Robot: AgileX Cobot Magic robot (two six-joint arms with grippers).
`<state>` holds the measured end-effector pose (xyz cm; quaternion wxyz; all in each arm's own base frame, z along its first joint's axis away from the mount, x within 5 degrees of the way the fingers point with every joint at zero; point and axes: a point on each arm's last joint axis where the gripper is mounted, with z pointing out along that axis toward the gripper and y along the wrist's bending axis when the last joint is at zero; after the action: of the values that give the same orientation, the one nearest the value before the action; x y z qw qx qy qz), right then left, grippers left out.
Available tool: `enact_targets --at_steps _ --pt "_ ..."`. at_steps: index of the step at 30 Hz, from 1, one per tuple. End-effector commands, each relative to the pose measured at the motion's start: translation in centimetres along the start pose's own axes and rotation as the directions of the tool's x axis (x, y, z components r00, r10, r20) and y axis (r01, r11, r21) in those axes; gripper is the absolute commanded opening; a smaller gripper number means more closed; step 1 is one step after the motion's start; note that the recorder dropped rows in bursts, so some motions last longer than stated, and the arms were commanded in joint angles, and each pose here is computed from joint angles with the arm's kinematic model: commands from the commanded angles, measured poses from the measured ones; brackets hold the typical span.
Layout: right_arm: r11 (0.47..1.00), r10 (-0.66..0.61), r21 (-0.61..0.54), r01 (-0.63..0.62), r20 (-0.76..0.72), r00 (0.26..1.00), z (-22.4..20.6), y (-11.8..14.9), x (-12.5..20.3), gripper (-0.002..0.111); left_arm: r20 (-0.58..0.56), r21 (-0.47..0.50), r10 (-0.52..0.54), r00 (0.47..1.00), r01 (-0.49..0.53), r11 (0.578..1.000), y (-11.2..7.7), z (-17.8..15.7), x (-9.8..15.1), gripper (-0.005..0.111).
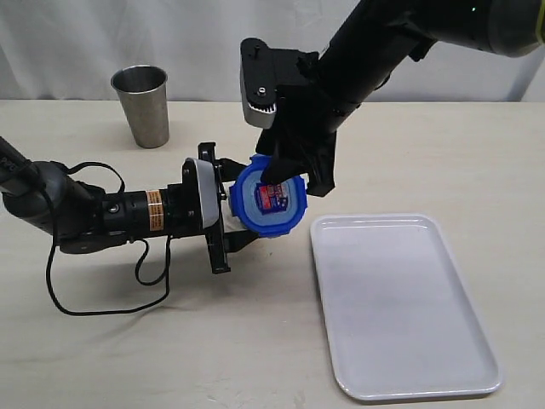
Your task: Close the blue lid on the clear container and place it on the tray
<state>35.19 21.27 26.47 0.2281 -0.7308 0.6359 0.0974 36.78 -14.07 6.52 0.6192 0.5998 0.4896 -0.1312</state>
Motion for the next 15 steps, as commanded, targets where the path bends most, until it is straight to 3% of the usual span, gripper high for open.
enact_targets --at_steps 1,15 --pt "0.999 -0.012 -0.034 0.011 -0.027 1.0 1.6 1.1 0.7 0.039 -0.062 0.008 -0.037 0.997 0.038 0.999 -0.2 0.0 0.7 0.0" --pt "0.99 0.056 -0.122 -0.07 -0.111 0.992 4.9 2.2 1.6 0.039 -0.067 -0.004 -0.103 0.992 0.103 0.995 -0.1 -0.1 0.7 0.0"
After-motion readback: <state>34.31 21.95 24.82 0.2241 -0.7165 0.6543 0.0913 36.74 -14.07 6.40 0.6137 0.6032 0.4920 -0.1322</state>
